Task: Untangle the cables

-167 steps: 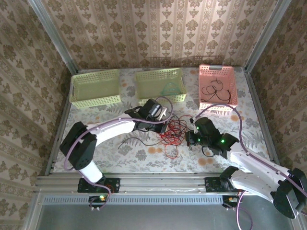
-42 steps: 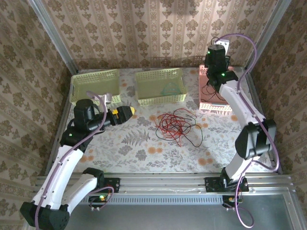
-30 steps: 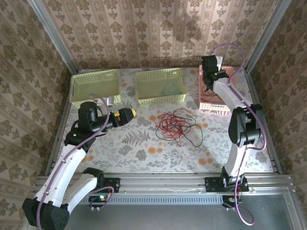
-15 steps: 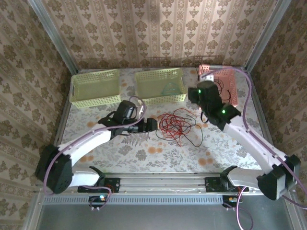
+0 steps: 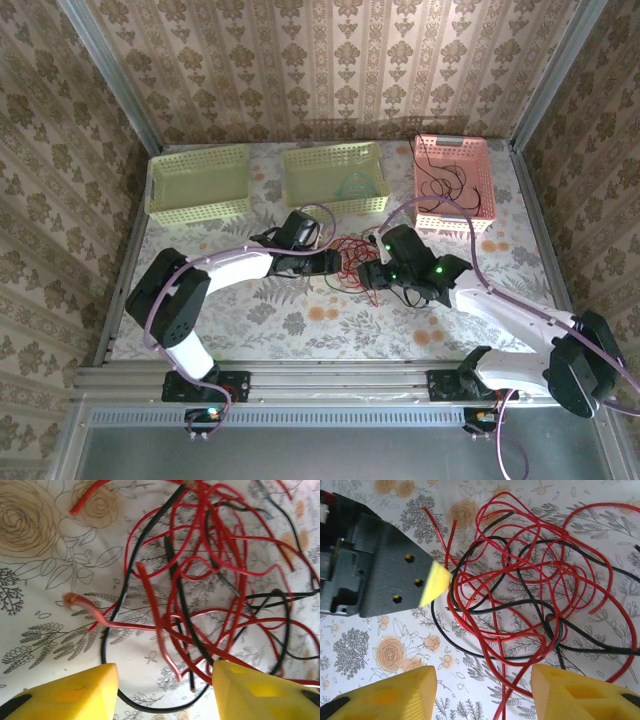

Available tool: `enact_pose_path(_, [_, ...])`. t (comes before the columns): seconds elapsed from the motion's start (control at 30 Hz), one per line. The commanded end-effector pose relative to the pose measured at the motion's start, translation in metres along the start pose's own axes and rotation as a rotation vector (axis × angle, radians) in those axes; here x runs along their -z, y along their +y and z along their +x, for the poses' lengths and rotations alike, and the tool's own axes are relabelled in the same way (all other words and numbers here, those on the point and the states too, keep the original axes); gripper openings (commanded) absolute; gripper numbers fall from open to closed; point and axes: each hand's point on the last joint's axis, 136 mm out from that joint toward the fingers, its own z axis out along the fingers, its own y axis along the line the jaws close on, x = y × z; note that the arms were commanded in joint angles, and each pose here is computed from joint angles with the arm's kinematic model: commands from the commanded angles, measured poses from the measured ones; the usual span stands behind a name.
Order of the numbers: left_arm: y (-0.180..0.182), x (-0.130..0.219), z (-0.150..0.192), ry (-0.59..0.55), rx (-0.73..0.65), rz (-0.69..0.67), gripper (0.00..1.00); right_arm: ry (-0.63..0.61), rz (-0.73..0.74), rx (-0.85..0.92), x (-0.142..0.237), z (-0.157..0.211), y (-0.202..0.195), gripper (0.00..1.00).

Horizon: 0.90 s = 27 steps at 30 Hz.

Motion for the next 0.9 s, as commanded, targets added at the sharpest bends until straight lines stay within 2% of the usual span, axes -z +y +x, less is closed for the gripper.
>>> enact_pose_path(0.0, [0.003,-0.006,0.003,-0.018,-0.036,-0.029,0.53,0.028,0.046,0.09,-0.01,-0.004,0.0,0.55])
enact_pose_path(0.13, [0.003,-0.015,0.01,0.003,-0.057,-0.023,0.59,0.086,0.081,0.164,-0.027,-0.002,0.005,0.53])
enact_pose_path(0.23, [0.003,-0.02,0.012,0.006,-0.058,-0.02,0.6,0.132,0.115,0.181,-0.041,0.004,0.002,0.38])
enact_pose_path(0.37, [0.006,-0.025,0.014,0.013,-0.061,-0.026,0.53,0.132,0.121,0.184,-0.042,0.005,0.001,0.2])
enact_pose_path(0.57, [0.008,-0.025,0.017,0.007,-0.056,-0.021,0.27,0.11,0.176,0.191,-0.035,0.004,-0.009,0.11])
enact_pose_path(0.67, [0.008,-0.025,0.017,0.006,-0.06,-0.015,0.15,0.091,0.188,0.191,-0.031,0.0,-0.011,0.01])
enact_pose_path(0.73, [0.008,-0.025,0.017,0.007,-0.065,-0.015,0.04,0.078,0.195,0.187,-0.029,-0.003,-0.012,0.0])
enact_pose_path(0.77, [0.008,-0.024,0.017,0.005,-0.067,-0.015,0.0,0.029,0.193,0.177,-0.019,-0.012,-0.01,0.0])
enact_pose_path(0.87, [0.01,-0.02,0.019,0.002,-0.071,-0.017,0.0,-0.04,0.205,0.162,-0.006,-0.023,-0.012,0.0])
